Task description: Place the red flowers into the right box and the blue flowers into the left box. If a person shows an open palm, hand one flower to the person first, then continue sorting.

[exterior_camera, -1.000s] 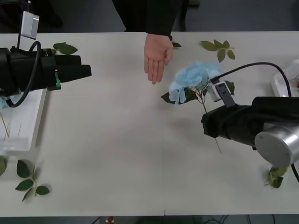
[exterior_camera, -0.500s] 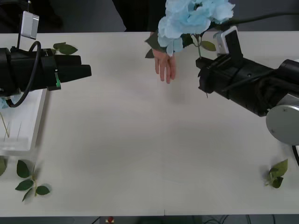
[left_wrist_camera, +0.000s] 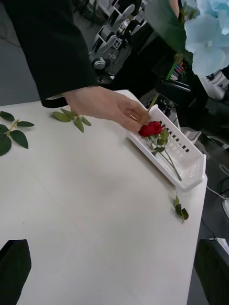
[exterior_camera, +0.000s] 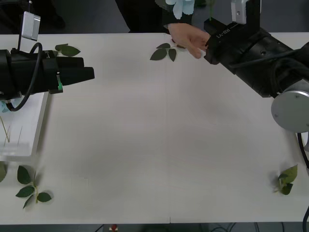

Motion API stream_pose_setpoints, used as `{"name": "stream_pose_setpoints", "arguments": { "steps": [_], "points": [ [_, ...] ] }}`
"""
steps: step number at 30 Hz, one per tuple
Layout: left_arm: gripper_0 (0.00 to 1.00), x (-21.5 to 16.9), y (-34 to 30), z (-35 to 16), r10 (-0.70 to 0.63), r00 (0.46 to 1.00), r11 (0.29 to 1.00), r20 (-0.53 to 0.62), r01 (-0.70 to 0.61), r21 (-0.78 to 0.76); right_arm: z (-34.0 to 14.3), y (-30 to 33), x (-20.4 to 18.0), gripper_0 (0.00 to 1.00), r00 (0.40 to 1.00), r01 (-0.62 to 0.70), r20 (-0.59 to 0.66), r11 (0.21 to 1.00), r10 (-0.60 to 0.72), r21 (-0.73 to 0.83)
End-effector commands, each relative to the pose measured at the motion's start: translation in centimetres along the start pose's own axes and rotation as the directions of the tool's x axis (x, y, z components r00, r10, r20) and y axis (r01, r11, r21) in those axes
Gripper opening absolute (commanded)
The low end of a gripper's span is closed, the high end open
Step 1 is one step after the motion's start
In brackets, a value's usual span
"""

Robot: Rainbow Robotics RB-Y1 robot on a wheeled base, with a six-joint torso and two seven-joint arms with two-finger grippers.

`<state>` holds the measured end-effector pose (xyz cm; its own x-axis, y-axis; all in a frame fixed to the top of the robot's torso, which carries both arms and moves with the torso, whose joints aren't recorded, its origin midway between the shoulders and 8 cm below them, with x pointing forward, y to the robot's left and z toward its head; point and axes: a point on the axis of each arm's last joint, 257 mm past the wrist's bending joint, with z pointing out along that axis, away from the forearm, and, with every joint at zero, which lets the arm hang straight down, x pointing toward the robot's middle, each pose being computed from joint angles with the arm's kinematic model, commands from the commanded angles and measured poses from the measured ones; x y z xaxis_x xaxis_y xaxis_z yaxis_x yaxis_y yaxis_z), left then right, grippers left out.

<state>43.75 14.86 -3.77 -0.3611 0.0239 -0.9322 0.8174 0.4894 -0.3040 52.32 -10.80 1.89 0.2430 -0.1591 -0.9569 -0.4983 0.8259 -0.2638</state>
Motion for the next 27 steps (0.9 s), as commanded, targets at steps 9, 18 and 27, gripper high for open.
{"name": "stream_pose_setpoints", "arguments": {
  "steps": [9, 18, 27],
  "points": [
    [1.0, -0.16, -1.13, 0.18, 0.032, 0.999, 0.999, 0.013, -0.033, 0.018, -0.04, 0.31, -1.93, 0.0, 0.999, 0.006, 0.045, 1.0, -0.006, -0.005],
    [1.0, -0.22, -1.14, 0.14, 0.032, 0.999, 0.999, 0.015, -0.033, 0.018, -0.04, 0.31, -1.93, 0.56, 0.999, 0.006, 0.045, 1.0, -0.006, -0.005],
    [1.0, -0.18, -1.17, 0.18, 0.035, 0.999, 0.999, 0.014, -0.035, 0.019, -0.04, 0.31, -1.93, 1.0, 0.999, 0.006, 0.045, 1.0, -0.006, -0.005]
  ]
}}
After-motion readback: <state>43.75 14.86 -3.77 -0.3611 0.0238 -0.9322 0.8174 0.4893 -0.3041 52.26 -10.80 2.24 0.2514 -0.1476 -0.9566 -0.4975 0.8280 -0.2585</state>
